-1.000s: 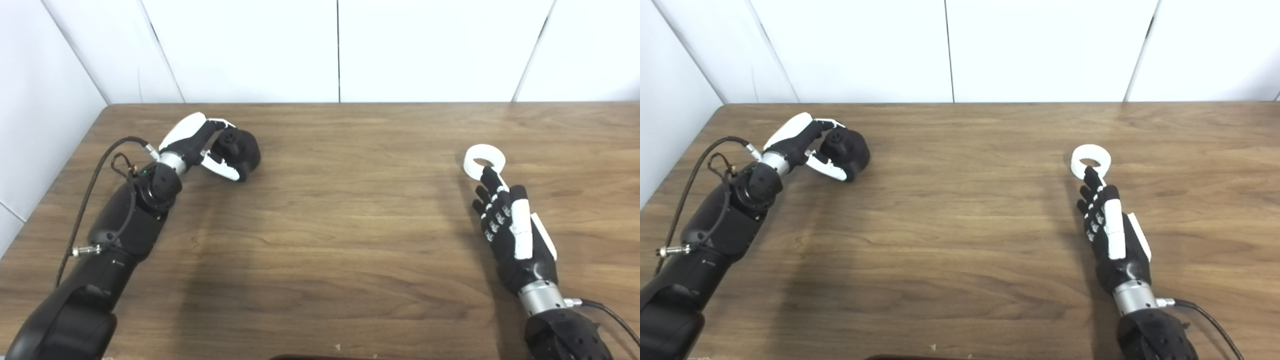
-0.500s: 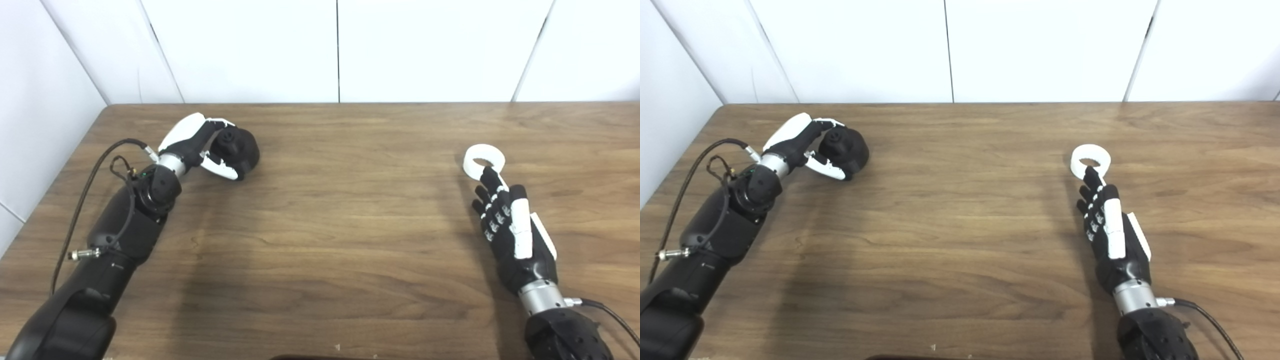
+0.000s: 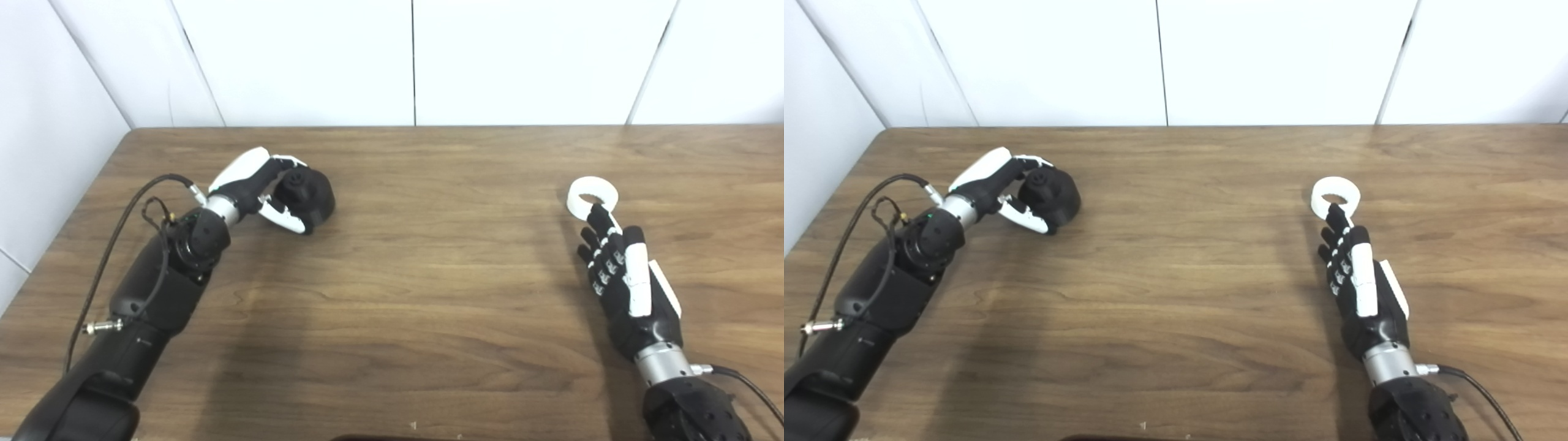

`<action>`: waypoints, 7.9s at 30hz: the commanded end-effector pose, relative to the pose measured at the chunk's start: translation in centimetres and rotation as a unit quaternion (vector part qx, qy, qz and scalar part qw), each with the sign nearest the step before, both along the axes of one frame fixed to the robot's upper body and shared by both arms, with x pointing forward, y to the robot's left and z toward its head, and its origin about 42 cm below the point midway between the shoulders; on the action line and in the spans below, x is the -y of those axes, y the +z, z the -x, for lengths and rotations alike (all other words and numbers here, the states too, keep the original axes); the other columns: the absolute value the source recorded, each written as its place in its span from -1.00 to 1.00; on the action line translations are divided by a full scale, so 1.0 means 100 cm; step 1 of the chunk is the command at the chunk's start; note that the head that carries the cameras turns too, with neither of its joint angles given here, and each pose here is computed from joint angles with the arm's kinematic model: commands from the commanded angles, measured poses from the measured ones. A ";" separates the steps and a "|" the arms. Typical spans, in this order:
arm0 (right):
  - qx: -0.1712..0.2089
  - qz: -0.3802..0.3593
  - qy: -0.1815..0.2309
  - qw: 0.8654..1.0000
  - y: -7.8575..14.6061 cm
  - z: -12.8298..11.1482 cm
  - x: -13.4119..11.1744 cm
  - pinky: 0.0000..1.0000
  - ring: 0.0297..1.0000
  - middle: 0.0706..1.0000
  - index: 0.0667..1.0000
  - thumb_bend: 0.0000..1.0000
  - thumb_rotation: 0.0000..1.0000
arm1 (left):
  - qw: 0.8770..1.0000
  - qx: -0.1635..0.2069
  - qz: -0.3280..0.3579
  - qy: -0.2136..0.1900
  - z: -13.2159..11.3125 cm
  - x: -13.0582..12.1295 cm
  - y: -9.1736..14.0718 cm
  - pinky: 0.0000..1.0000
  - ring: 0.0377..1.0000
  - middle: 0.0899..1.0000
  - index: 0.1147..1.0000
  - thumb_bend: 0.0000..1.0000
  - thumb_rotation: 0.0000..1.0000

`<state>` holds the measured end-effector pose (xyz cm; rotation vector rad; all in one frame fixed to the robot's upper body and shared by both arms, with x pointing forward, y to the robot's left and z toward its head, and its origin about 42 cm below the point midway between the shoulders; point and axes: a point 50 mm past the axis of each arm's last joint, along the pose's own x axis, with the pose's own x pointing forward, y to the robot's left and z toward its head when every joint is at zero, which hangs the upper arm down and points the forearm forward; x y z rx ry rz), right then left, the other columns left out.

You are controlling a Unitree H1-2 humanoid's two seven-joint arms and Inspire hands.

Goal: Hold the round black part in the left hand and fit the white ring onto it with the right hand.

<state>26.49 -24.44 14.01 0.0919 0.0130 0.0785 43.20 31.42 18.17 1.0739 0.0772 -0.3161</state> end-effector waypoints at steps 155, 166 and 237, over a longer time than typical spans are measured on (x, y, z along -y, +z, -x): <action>0.073 0.601 0.052 0.794 0.169 -0.141 0.077 0.89 1.00 0.86 0.29 1.00 -0.16 | 0.958 -0.013 0.018 -0.285 0.133 0.152 -0.023 0.84 0.96 0.79 0.19 0.77 -0.60; 0.055 0.580 0.040 0.812 0.137 -0.158 0.069 0.91 1.00 0.87 0.32 1.00 -0.18 | 0.958 -0.014 0.020 -0.287 0.134 0.149 -0.023 0.84 0.96 0.80 0.17 0.76 -0.60; 0.023 0.537 0.023 0.843 0.087 -0.192 0.058 1.00 1.00 0.87 0.31 0.91 -0.34 | 0.957 -0.018 0.026 -0.289 0.141 0.148 -0.020 0.86 0.96 0.80 0.19 0.77 -0.58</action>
